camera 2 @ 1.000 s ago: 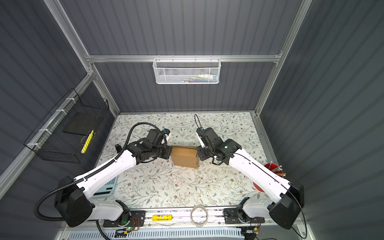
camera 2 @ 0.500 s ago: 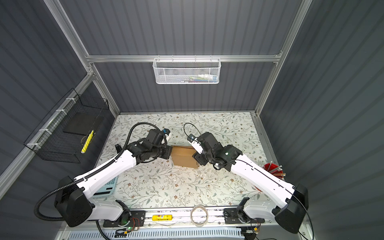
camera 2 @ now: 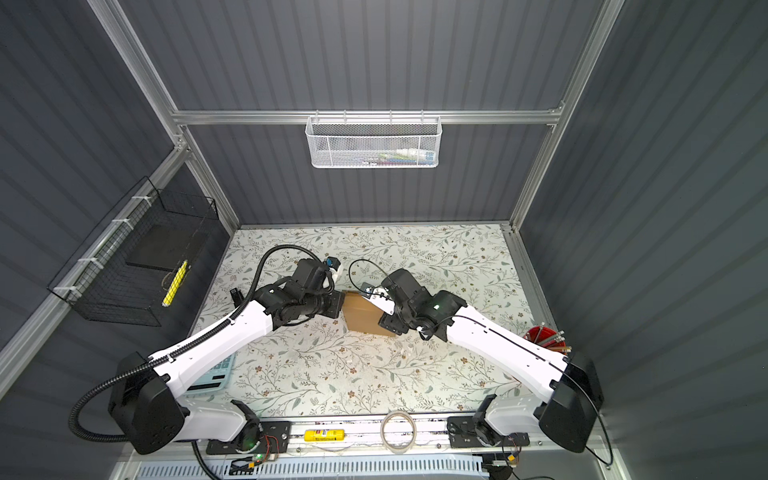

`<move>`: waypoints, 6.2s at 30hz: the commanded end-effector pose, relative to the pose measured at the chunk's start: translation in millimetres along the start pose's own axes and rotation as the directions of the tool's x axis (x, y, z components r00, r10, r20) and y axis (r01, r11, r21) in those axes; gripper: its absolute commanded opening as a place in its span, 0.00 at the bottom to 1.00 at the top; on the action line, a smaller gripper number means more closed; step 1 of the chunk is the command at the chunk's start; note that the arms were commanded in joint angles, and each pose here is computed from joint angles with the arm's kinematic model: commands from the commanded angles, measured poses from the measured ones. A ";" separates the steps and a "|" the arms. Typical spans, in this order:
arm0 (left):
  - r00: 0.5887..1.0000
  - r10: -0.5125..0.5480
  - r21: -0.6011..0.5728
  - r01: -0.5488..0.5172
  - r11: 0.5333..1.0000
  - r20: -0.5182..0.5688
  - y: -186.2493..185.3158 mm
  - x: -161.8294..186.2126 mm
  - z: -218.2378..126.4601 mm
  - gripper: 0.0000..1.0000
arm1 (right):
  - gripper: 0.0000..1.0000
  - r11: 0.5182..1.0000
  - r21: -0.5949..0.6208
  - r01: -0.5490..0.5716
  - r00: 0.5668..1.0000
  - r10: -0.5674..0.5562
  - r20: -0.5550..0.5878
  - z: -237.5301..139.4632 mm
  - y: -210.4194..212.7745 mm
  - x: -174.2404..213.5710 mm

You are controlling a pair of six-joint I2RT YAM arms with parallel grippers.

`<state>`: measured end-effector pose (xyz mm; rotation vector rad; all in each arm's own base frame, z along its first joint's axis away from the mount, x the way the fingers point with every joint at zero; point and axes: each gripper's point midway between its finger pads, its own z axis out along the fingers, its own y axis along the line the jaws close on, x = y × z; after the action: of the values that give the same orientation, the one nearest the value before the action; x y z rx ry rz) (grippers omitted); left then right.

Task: Fold the paper box

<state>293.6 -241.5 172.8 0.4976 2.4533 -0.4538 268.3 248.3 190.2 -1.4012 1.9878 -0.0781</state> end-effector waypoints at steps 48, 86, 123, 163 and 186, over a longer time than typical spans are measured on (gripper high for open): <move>0.997 -0.027 -0.037 0.025 0.999 -0.069 12.6 34.2 2.2 0.00 | 0.84 0.967 0.103 0.233 0.970 -0.239 0.046 14.8 -24.1 -33.1; 0.999 -0.044 -0.014 0.044 0.999 -0.012 5.2 12.1 -1.2 0.05 | 0.57 0.983 0.021 0.184 0.983 -0.184 0.006 40.4 0.3 -6.3; 0.988 -0.115 -0.009 0.116 0.993 0.106 15.8 7.8 -51.5 0.35 | 0.54 0.991 0.014 0.131 0.991 -0.131 -0.012 45.8 -5.1 -12.3; 0.911 -0.407 0.398 0.347 0.849 0.074 20.5 -50.7 -3.1 0.52 | 0.50 0.992 0.002 0.128 0.992 -0.128 -0.009 46.3 -2.8 -12.4; 0.897 -0.441 0.385 0.398 0.833 0.028 29.7 -27.0 14.8 0.38 | 0.48 0.993 0.000 0.121 0.992 -0.121 -0.022 46.0 -2.5 -9.4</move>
<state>337.6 -232.8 184.4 0.0900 2.3255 -1.1105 300.0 273.7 169.0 -1.5119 1.8733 -0.1523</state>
